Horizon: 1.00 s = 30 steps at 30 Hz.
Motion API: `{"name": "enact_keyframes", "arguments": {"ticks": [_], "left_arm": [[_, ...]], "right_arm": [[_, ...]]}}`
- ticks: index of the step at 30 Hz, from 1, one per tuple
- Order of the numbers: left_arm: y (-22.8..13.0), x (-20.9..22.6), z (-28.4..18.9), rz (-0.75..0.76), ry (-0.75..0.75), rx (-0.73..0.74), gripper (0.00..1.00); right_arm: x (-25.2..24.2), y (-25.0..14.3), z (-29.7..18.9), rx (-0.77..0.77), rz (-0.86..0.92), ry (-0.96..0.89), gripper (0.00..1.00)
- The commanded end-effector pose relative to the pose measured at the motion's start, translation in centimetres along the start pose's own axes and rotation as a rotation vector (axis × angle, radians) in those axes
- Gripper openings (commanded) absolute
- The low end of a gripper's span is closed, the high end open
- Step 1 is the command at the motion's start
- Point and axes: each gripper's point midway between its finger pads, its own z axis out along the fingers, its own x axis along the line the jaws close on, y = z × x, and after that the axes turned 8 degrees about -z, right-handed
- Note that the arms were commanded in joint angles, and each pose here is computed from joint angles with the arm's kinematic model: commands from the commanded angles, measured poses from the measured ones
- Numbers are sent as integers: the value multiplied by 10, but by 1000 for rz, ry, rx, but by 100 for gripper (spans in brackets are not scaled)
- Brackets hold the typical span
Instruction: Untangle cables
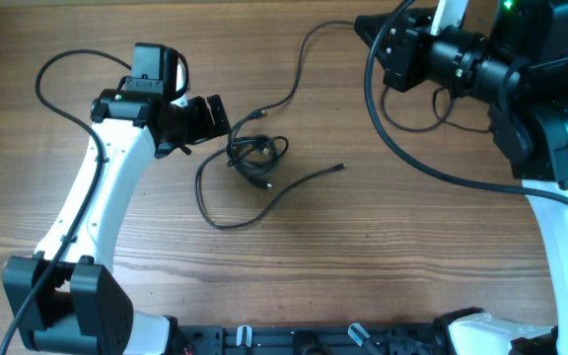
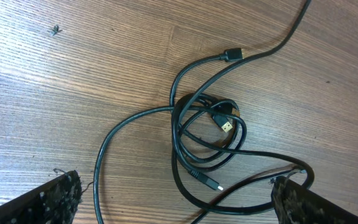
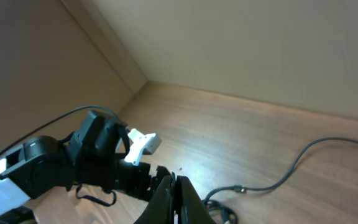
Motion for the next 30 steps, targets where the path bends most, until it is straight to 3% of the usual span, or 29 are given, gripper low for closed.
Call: {"name": "enact_keyframes", "arguments": {"ticks": [1,7,13,20,30], "left_arm": [[1,-1,-2,2,-12,1,100],[2,1,-2,-61,-1,-5,98],[17,24,-5,-221,44,-48,100],[33,50,-10,-359,60,-82,100],[38,60,-12,-389,64,-90,100]], "right_arm": [[-12,-13,11,57,64,-40,9],[-52,-67,64,254,206,-74,36],[-80,-135,143,436,376,28,42],[-77,-220,210,619,476,76,53],[-57,-296,271,728,568,101,56]]}}
